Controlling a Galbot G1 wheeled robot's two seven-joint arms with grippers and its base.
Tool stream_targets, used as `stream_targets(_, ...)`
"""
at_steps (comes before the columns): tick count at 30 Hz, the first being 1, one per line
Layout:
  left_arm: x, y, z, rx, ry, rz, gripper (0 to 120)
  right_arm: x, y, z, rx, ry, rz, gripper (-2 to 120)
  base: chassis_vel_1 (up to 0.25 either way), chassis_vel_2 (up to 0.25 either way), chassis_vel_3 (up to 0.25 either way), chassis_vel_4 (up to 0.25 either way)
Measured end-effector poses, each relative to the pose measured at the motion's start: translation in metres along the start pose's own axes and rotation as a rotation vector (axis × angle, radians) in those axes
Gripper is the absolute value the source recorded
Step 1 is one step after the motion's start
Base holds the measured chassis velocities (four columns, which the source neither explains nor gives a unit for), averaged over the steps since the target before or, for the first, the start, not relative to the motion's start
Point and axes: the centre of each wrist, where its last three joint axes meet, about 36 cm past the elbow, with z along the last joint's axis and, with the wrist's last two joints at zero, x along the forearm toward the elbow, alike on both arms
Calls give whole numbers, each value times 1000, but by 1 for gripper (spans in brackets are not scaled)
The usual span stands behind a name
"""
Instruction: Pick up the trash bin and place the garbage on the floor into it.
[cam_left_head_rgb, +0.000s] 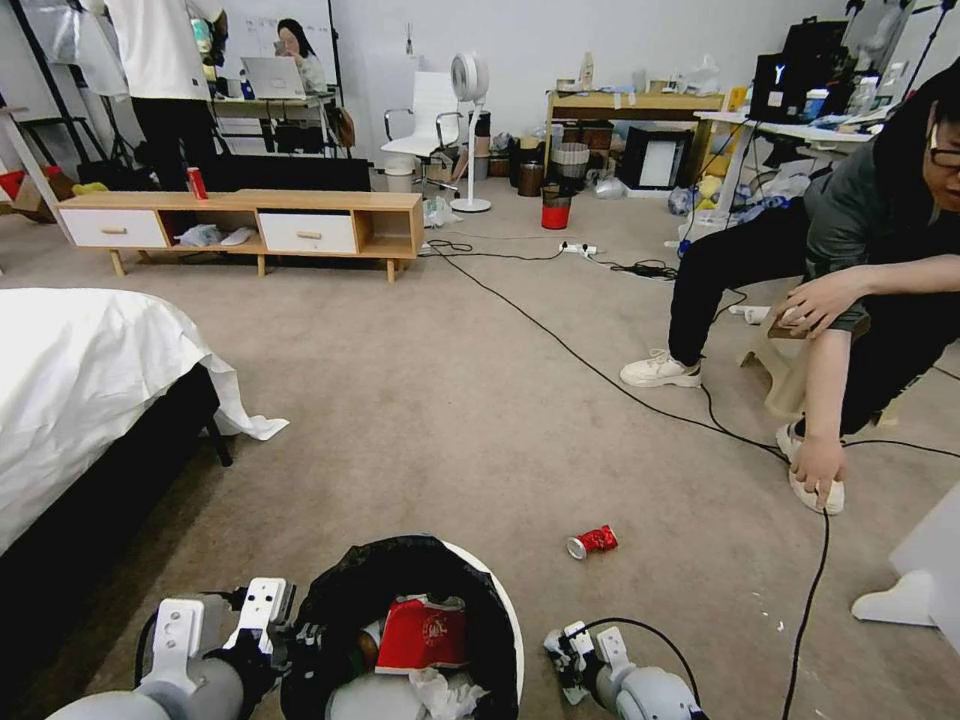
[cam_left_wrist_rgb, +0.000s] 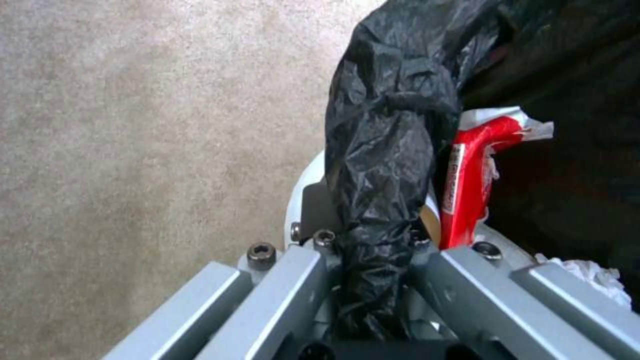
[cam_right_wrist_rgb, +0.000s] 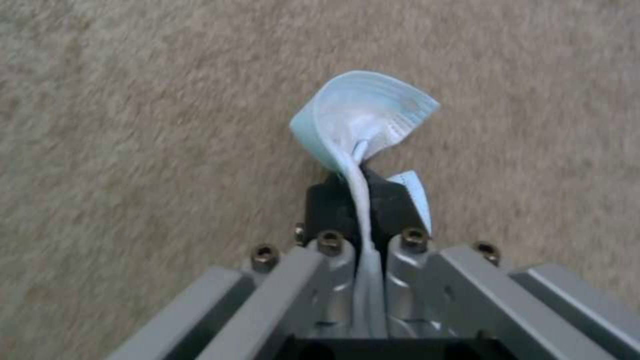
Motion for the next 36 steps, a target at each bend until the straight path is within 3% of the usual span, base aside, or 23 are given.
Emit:
stream_targets(18,2,-2,-1,-5,-1,7,1,57,-33,-22,-73,-180,14,0,0,0,0,0)
stream_targets(20,2,-1,-1,-6,2,8,1,74,-43,-25,-65,-249,18,0,0,0,0,0)
stream_targets(22,2,-1,-1,-2,16,15,1,101,-58,-37,-20,-438,0,0,0,0,0,0)
stream_targets(23,2,-1,-1,-2,16,15,1,101,-58,-37,-20,-438,0,0,0,0,0,0)
stream_targets(25,2,0,0,-6,29,11,1,125,-68,-59,26,-632,-34,0,0,0,0,0)
stream_targets(27,3,0,0,-9,33,12,1,135,-69,-68,34,-682,-50,0,0,0,0,0)
stream_targets(29,3,0,-1,-25,43,12,1,176,-57,-109,100,-892,-178,0,0,0,0,0)
stream_targets(31,3,0,-1,-25,43,12,1,176,-57,-109,100,-892,-178,0,0,0,0,0)
stream_targets(33,4,-1,-1,-32,48,21,1,204,-39,-132,151,-1019,-331,0,0,0,0,0)
stream_targets(36,4,-3,-1,-33,49,26,1,214,-33,-137,163,-1060,-385,0,0,0,0,0)
